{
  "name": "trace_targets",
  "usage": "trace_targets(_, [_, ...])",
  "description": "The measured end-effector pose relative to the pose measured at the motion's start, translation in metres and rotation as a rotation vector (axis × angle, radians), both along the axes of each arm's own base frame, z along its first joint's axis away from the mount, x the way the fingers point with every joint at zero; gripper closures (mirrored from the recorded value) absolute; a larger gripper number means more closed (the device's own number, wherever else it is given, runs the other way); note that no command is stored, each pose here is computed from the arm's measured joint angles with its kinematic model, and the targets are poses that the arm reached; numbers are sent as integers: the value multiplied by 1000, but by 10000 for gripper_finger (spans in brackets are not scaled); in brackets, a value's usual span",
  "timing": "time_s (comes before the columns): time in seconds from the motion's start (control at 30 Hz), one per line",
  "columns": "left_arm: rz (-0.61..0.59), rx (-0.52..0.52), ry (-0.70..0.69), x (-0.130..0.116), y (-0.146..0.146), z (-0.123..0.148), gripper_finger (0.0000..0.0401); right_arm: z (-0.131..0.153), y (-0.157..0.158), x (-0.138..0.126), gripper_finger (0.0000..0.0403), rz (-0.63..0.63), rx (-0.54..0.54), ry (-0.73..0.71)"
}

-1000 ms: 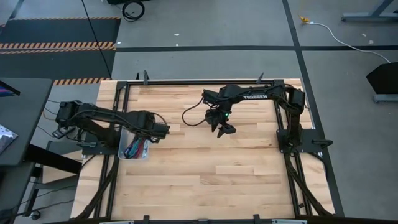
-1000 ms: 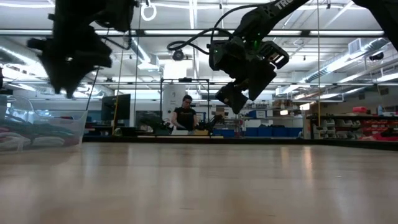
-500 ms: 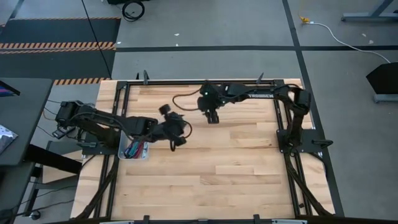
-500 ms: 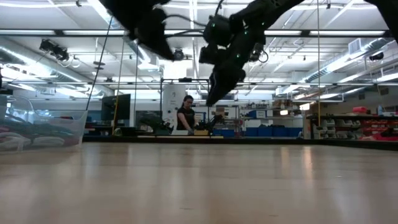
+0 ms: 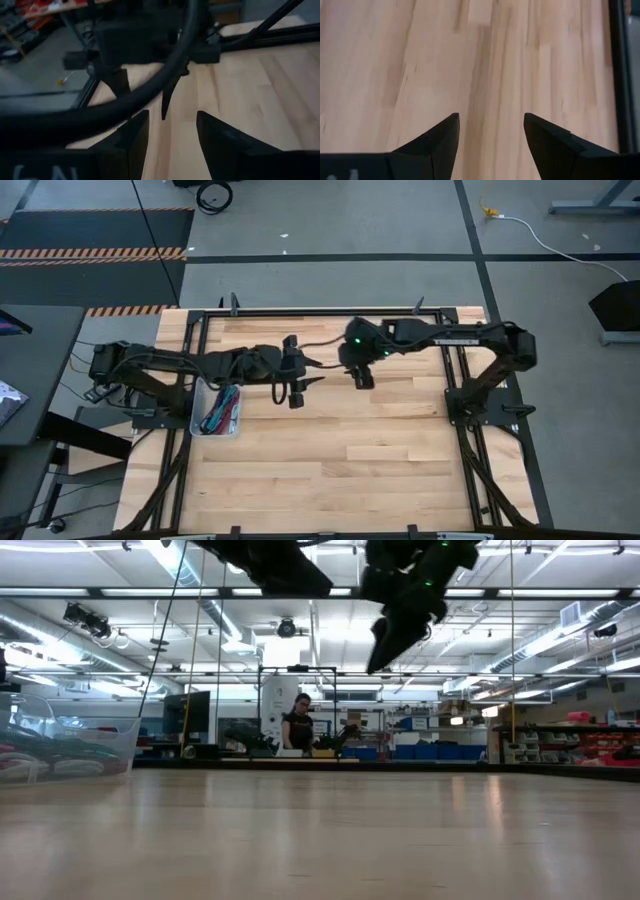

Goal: Pick and place USB-C Cables
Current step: Move the transparent bin to the center of the table

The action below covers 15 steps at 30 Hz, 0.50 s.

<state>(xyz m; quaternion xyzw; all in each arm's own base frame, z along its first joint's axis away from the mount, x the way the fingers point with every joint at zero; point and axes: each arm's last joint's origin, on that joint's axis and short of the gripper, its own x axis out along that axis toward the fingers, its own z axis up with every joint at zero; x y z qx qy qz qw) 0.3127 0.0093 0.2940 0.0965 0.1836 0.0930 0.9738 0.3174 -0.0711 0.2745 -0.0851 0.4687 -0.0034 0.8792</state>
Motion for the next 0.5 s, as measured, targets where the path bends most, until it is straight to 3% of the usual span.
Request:
trace_targets(0.13, [-1,13,-13,0,3,1,229,-10,12,-24,174,-59,53,13])
trace_targets(0.3, [101,9,23,-2,12,-2,229,-18,29,-43,174,-101,100,-73])
trace_targets(0.37, [183,31,103,-6,16,-9,229,-19,39,-47,174,-88,115,-116])
trace_targets(0.5, [359,100,444,-29,20,-35,229,-15,54,-53,174,-53,143,-147])
